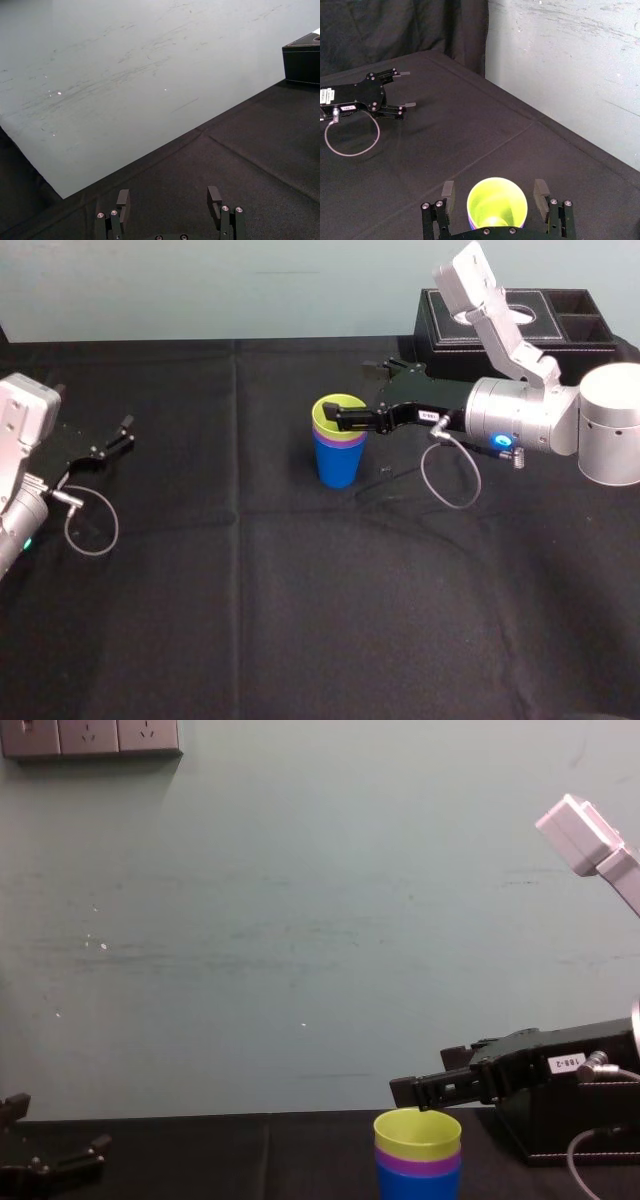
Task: Stack the three plastic cups sequentially using one hand.
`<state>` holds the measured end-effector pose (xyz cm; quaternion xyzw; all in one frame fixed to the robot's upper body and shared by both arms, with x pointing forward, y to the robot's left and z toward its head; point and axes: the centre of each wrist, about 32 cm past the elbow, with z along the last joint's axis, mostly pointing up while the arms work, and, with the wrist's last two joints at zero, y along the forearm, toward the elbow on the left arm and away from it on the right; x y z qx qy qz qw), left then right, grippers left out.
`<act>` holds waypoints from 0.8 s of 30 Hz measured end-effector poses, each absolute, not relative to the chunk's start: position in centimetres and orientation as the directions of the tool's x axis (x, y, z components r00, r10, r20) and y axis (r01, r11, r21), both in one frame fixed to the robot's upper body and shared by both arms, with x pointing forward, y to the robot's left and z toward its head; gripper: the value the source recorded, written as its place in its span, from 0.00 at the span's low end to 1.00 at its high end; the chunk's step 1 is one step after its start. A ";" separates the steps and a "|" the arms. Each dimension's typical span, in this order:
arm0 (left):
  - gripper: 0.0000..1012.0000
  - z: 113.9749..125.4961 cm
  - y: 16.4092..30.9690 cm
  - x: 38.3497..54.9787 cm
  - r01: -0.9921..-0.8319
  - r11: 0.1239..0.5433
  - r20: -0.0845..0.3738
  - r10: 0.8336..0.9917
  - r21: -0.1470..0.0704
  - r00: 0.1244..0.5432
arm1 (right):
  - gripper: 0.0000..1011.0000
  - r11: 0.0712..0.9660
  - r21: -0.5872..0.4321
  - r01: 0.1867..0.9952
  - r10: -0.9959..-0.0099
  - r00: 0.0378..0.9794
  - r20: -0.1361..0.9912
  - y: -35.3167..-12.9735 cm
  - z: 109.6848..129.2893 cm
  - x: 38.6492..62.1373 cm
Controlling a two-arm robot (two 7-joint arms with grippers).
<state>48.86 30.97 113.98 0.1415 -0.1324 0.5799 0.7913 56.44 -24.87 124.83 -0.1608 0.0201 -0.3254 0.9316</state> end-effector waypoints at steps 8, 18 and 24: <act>1.00 114.0 31.0 48.9 -0.955 0.287 0.374 0.880 0.070 0.292 | 0.99 0.736 -0.313 0.600 -0.613 0.787 0.068 -24.9 124.8 56.4; 1.00 114.0 31.0 48.9 -0.955 0.287 0.374 0.880 0.070 0.292 | 0.99 0.736 -0.312 0.601 -0.614 0.787 0.068 -24.9 124.8 56.4; 1.00 114.0 31.0 48.9 -0.955 0.287 0.374 0.880 0.070 0.292 | 0.99 0.737 -0.303 0.604 -0.614 0.786 0.071 -24.8 124.9 56.2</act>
